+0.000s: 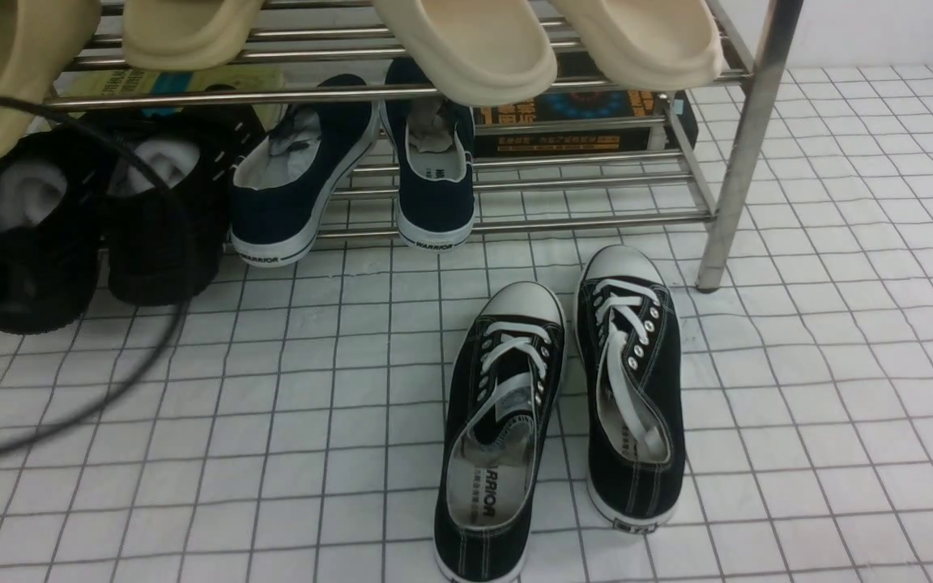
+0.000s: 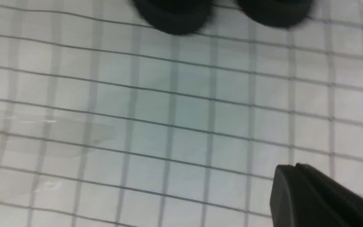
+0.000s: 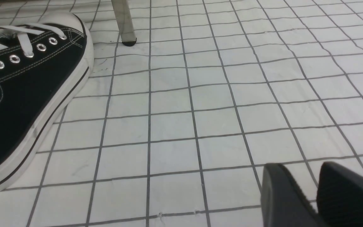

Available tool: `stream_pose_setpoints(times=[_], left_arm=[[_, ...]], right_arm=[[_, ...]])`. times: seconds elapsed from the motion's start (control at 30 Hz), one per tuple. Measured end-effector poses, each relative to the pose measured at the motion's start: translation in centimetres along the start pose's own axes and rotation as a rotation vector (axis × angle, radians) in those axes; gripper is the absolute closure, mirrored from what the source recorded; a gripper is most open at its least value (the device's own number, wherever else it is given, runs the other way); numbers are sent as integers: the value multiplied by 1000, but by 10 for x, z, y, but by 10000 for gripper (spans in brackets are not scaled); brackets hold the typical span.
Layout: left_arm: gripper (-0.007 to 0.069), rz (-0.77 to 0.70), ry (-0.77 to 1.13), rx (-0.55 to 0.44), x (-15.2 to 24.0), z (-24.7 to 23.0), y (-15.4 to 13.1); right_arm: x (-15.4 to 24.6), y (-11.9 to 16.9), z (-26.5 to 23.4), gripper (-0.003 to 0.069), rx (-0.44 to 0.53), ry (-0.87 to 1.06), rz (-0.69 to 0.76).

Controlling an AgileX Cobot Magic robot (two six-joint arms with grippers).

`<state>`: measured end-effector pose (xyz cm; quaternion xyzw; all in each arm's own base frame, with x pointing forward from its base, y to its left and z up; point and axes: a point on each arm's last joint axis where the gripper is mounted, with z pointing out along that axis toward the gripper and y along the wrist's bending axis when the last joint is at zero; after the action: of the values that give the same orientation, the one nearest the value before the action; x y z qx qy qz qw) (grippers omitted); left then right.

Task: Take the shoes off the shelf with your hand from the white checkered tablecloth.
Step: 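Grasp the leftmost shoe on the bottom shelf of the shoe rack with the left gripper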

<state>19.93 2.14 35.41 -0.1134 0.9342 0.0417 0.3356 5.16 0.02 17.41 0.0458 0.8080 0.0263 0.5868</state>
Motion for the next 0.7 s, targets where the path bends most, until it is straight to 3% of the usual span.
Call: stream_pose_setpoints(times=[0.13,0.3,0.33,0.53,0.7], left_arm=[[610,-178,7,-91,-14,5,39],[610,-355,95,-17,-15,33,67],[608,-424,133,52,-17,47,71],[596,-472,105,262,-30,74,56],[545,-487,2,272,-42,80,51]], right_arm=[[0,0,0,450,0,0,0],[0,0,0,445,0,0,0],[0,0,0,445,0,0,0],[0,0,0,438,0,0,0],[0,0,0,434,0,0,0]])
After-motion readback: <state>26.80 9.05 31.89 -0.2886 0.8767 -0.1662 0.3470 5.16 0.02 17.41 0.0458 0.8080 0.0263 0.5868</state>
